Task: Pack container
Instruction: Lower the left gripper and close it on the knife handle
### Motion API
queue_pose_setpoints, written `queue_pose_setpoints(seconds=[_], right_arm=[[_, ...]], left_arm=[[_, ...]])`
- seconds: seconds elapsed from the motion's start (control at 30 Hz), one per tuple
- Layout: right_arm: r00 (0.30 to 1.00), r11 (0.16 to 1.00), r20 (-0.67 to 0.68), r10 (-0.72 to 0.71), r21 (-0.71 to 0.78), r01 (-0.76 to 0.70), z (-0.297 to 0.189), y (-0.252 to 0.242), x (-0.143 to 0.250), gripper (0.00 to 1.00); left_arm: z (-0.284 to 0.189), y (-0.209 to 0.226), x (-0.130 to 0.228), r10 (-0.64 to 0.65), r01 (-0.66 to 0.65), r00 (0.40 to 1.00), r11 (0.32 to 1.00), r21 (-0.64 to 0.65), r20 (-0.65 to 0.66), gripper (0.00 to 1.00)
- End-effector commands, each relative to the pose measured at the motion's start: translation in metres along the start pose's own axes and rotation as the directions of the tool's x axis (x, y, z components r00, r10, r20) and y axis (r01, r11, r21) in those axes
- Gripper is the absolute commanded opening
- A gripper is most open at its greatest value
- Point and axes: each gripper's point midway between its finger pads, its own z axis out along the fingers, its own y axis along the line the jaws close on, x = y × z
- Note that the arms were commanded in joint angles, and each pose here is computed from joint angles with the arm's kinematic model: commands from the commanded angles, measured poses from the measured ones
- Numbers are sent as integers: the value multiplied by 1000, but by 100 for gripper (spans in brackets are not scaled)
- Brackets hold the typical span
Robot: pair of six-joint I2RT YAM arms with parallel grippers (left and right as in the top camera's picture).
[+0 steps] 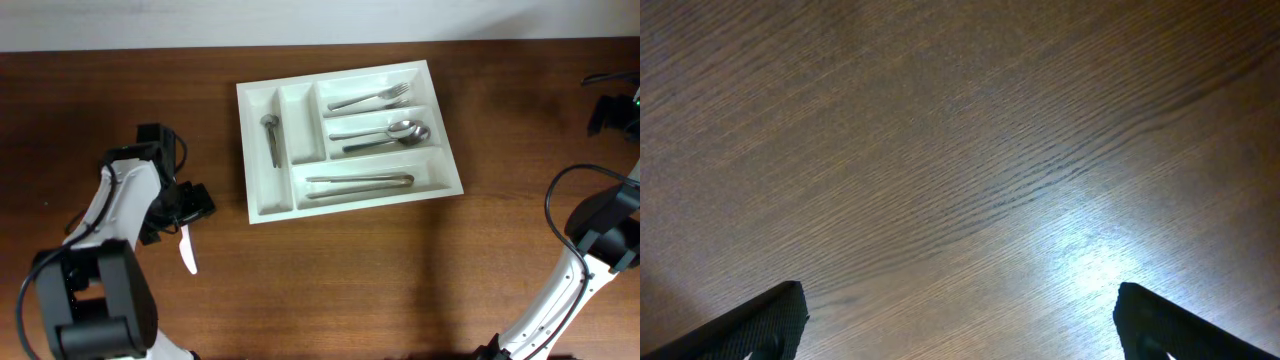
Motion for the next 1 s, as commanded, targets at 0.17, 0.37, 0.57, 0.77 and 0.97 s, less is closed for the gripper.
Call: queue_pose_setpoints(seconds=[0.17,0.37,0.57,0.77,0.97], right_arm=[[1000,1000,-2,-5,-5,5,0,0,1,98],[1000,1000,-2,-5,-5,5,0,0,1,99],[1000,1000,-2,-5,-5,5,0,0,1,99],[1000,1000,-2,-5,-5,5,0,0,1,99],[1000,1000,-2,-5,-5,5,0,0,1,99]], left_arm=[[8,-6,-2,22,-22,1000,999,26,-10,99],[8,-6,-3,115,-115,993,993,26,-4,99],[12,-1,-4,170,-170,985,985,-5,5,99],[22,1,1,171,-171,985,985,-6,-2,99],[27,0,0,170,-171,985,985,-10,-5,99]])
